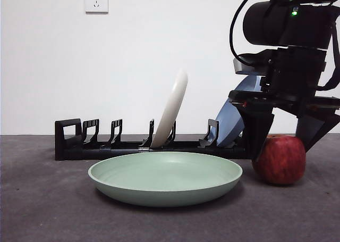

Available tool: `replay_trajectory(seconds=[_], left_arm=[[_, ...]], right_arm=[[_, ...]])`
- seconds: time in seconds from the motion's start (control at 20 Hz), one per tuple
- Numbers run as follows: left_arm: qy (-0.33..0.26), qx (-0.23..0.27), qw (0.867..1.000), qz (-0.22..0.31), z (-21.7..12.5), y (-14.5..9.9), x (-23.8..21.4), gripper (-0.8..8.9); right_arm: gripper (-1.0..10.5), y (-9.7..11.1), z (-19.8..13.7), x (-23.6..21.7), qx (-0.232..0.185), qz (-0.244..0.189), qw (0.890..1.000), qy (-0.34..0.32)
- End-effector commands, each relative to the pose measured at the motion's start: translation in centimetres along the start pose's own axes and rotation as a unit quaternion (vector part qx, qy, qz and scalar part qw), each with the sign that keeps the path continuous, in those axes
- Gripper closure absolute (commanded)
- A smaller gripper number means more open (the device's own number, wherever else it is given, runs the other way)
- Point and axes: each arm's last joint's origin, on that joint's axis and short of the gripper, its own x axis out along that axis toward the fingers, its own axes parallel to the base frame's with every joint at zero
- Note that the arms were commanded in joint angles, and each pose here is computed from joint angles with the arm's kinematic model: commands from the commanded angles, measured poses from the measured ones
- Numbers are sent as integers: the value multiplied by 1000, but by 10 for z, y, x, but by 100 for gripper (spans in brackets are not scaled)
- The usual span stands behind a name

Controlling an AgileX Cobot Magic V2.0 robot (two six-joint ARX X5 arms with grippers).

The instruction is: Take the green plate from the plate rack,put the plate on the table,take the apple from the table,put the apple in the plate

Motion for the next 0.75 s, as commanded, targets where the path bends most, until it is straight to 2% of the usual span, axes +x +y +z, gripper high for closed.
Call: replay_trajectory(seconds=[0.05, 0.15, 0.25, 0.35, 0.45, 0.5, 0.6, 0.7, 0.75], left_arm=[[1, -3, 1000, 3, -1, 0, 1, 620], [1, -3, 1000, 3, -1, 0, 1, 621], [1, -3, 1000, 3, -1, 0, 1, 620], [1, -3, 1000, 3, -1, 0, 1, 620], [1, -5, 1000, 3, -1, 0, 1, 621], [1, -10, 1000, 3, -1, 0, 1, 621], [1, -15, 1000, 2, -1, 0, 1, 620], [2, -16, 1000, 3, -1, 0, 1, 620], [3, -18, 1000, 3, -1, 0, 1, 620]], right_arm=[[957, 1, 8, -11, 3, -2, 1000, 1], [957, 3, 19, -30, -1, 3, 1000, 1], [957, 6, 32, -53, -10, 31, 999, -1], [957, 15, 44, -74, -17, 114, 993, -17], [957, 31, 52, -87, -41, 212, 976, -40], [957, 44, 54, -89, -56, 241, 967, -56], [957, 69, 53, -91, -83, 244, 963, -78], [957, 94, 48, -92, -109, 206, 967, -102], [957, 107, 45, -91, -121, 173, 971, -115]])
